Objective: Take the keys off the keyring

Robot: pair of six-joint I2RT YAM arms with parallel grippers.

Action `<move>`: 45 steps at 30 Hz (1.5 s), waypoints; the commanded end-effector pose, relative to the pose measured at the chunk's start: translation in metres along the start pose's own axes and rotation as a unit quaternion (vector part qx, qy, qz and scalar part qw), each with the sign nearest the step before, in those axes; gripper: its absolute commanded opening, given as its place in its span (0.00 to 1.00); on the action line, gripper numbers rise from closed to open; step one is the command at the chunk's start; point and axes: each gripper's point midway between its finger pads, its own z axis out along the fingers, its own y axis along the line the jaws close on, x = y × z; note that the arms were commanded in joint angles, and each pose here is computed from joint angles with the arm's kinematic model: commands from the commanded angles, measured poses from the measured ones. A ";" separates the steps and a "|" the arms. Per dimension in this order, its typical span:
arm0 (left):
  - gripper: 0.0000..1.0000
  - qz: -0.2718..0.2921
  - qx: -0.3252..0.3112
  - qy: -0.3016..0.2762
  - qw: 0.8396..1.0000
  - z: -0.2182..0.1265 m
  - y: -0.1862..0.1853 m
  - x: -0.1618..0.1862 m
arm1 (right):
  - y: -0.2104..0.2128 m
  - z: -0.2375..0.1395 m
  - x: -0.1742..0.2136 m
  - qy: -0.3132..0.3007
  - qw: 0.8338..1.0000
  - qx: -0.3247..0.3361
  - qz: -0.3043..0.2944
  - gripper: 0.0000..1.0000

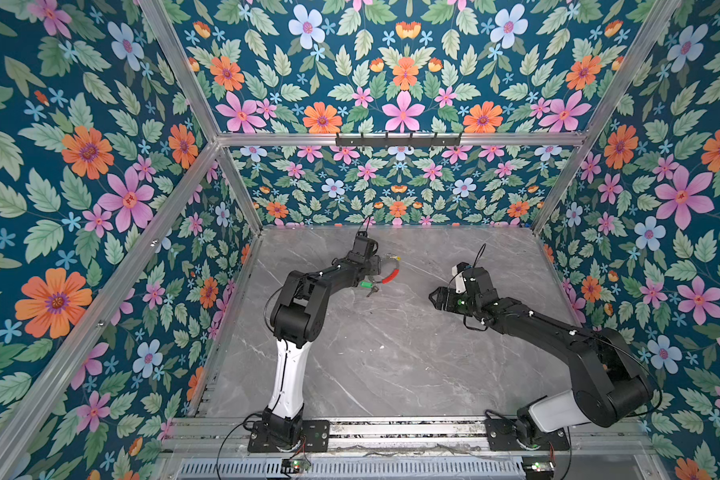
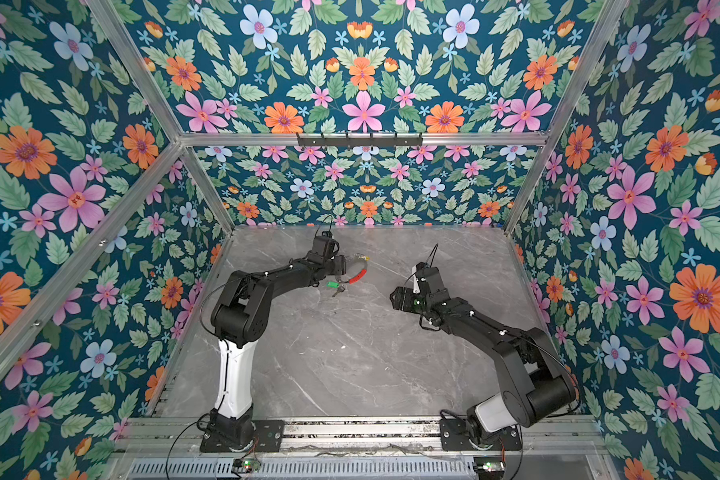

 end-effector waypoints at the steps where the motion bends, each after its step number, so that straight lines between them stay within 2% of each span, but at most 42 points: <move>1: 0.71 0.026 -0.032 0.006 0.999 0.006 0.007 0.003 | 0.004 0.001 -0.003 -0.002 1.000 -0.007 -0.006 0.83; 4: 0.67 0.029 -0.046 0.013 0.998 0.014 0.010 0.005 | 0.004 0.001 -0.002 0.000 1.000 -0.007 -0.009 0.83; 8: 0.56 0.028 -0.038 0.017 0.999 0.017 0.006 0.008 | 0.002 0.000 -0.002 0.000 1.000 -0.002 -0.014 0.83; 23: 0.12 0.005 -0.005 0.009 1.000 0.004 -0.004 0.006 | 0.000 0.001 0.000 0.001 1.000 0.003 -0.012 0.83; 28: 0.02 0.002 -0.003 0.004 1.000 -0.003 -0.005 0.003 | 0.001 0.000 0.000 0.001 1.000 -0.002 -0.008 0.83; 36: 0.00 -0.041 0.036 -0.012 0.998 -0.038 -0.015 -0.005 | 0.027 0.001 -0.005 -0.003 0.997 -0.074 0.018 0.83; 41: 0.00 -0.086 0.064 -0.014 0.994 -0.059 -0.021 -0.003 | 0.047 0.004 -0.015 -0.029 0.983 -0.147 0.105 0.83; 45: 0.00 -0.117 0.078 -0.012 0.990 -0.072 -0.025 0.007 | 0.056 0.011 -0.022 -0.057 0.965 -0.182 0.181 0.78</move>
